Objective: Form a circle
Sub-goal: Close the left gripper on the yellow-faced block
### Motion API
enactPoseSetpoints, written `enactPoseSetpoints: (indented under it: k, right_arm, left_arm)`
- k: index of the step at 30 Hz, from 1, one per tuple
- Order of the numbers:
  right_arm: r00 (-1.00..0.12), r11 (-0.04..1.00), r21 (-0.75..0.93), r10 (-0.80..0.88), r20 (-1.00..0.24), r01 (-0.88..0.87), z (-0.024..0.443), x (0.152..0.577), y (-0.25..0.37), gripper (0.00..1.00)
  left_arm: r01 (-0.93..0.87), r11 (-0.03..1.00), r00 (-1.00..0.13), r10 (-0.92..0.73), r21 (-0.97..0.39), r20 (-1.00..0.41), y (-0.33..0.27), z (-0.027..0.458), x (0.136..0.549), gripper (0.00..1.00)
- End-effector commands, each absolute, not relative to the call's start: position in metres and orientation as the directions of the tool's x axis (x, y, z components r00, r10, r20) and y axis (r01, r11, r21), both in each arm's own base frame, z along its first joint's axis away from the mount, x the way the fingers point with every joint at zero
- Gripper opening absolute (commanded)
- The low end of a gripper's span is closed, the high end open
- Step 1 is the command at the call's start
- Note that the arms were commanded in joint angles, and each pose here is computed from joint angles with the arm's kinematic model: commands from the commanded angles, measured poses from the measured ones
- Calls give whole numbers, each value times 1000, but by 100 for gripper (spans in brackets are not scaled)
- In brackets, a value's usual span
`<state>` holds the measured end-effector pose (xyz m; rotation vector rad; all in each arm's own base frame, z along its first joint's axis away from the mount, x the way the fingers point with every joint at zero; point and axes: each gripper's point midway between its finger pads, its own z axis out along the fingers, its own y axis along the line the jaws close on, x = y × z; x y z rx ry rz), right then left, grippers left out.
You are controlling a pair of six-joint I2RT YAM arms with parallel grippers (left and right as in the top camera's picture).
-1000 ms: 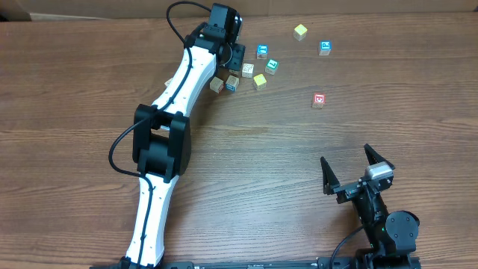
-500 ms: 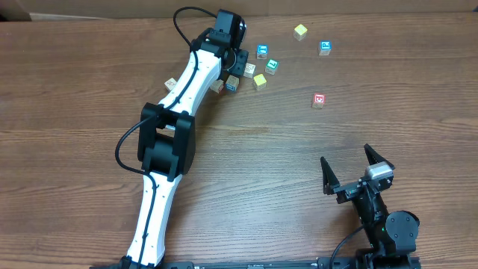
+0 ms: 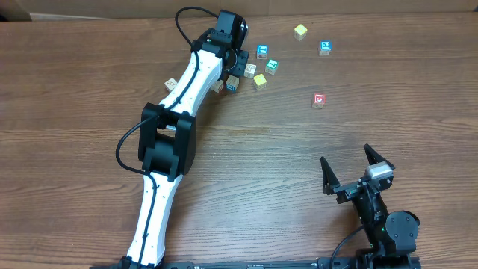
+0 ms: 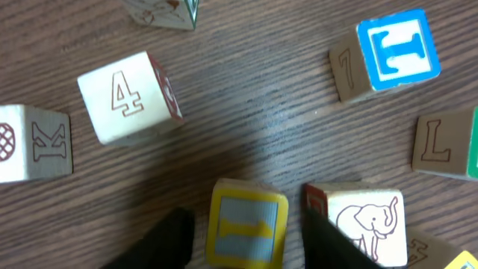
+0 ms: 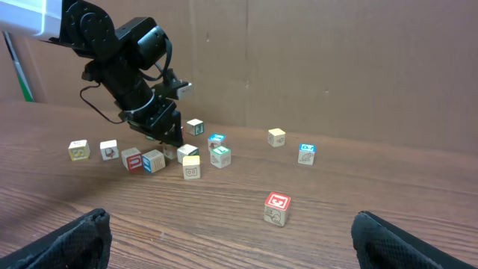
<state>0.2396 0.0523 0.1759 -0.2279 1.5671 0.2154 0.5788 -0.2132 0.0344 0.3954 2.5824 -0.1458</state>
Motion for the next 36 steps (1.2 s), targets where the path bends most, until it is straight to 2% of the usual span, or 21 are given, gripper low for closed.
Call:
enactPoseSetpoints:
  k: [1, 9, 25, 30, 36]
  right_arm:
    - [-3, 961, -8, -9, -1000, -277, 174, 240, 52, 100]
    - [-3, 961, -8, -9, -1000, -277, 174, 240, 52, 100]
    - [-3, 961, -8, -9, -1000, -277, 174, 240, 52, 100]
    - [-3, 961, -8, -9, -1000, -277, 174, 240, 52, 100]
    - [-3, 961, -8, -9, -1000, -277, 174, 240, 52, 100]
  left_arm:
    - [314, 950, -827, 268, -10, -495, -214, 27, 576, 46]
    - [314, 949, -833, 270, -10, -483, -214, 26, 573, 36]
    - [316, 949, -810, 264, -11, -523, -217, 36, 581, 33]
    - [316, 949, -785, 255, -12, -565, -218, 65, 587, 27]
    - [301, 954, -725, 228, -1, -649, -215, 130, 590, 23]
